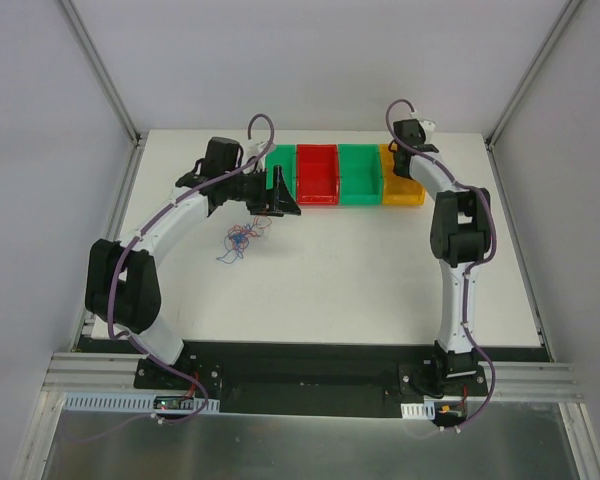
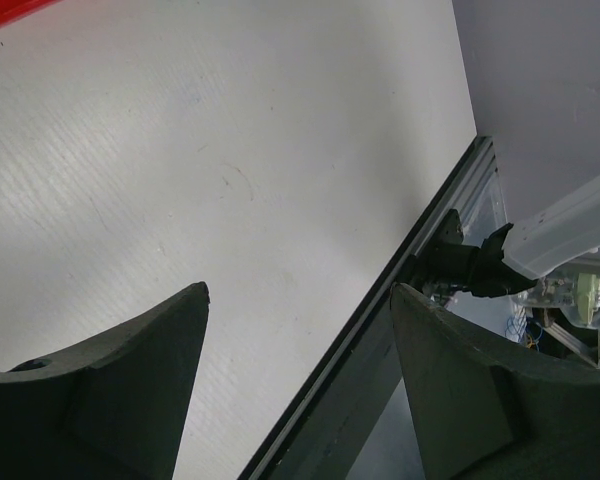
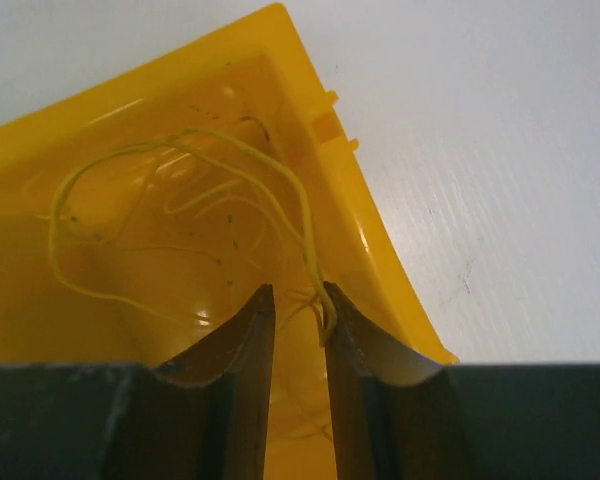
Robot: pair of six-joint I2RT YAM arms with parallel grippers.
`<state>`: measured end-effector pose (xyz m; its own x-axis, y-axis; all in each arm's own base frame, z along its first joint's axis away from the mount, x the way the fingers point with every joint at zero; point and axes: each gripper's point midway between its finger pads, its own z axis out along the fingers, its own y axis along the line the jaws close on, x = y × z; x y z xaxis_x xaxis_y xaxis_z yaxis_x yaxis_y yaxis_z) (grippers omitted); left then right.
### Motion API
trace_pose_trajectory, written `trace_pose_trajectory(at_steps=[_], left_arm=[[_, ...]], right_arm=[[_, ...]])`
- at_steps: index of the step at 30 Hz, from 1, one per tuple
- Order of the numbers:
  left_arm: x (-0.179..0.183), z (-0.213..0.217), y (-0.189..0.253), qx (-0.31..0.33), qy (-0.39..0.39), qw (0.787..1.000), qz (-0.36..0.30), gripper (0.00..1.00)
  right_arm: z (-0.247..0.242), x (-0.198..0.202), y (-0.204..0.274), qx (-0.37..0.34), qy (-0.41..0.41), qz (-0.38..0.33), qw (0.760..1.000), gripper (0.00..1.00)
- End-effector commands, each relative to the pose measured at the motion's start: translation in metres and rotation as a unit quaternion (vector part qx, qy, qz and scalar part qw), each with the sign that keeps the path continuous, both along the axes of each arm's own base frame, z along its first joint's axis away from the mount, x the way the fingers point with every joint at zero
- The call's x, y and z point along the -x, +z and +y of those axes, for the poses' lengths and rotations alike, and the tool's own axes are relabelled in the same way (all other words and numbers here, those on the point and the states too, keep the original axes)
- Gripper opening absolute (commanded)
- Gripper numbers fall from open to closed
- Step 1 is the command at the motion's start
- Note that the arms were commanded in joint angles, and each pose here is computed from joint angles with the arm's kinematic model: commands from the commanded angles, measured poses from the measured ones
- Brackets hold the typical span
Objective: Untangle the cables
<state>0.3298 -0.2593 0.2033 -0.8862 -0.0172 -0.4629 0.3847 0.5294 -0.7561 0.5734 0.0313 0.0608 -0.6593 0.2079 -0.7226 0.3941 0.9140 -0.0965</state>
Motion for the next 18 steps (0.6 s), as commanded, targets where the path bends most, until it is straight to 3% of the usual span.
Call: trace_pose_trajectory(at_steps=[1,8,12,15,18], left_arm=[[0.006,-0.008,0.009,0.015,-0.017,1.000,-0.012,0.73],[0.007,-0.006,0.015,0.014,-0.014,1.000,-0.025,0.73],[0.003,-0.003,0.012,0.005,-0.007,1.000,-0.030,0.73],[-0.006,0.008,0.006,-0.014,0.017,0.999,-0.033,0.73],[-0.028,0.040,-0.001,-0.050,0.098,0.993,-0.030,0.72]], right_arm=[[0.012,-0.001,0.090,-0.023,0.026,-0.066,0.997,0.32],[0.007,0.020,0.124,-0.015,0.036,-0.083,0.996,0.55],[0.015,0.029,0.141,-0.026,0.055,-0.091,0.994,0.74],[0.051,0.033,0.157,-0.064,0.121,-0.111,0.984,0.81],[0.119,0.041,0.166,-0.094,0.211,-0.138,0.963,0.84]])
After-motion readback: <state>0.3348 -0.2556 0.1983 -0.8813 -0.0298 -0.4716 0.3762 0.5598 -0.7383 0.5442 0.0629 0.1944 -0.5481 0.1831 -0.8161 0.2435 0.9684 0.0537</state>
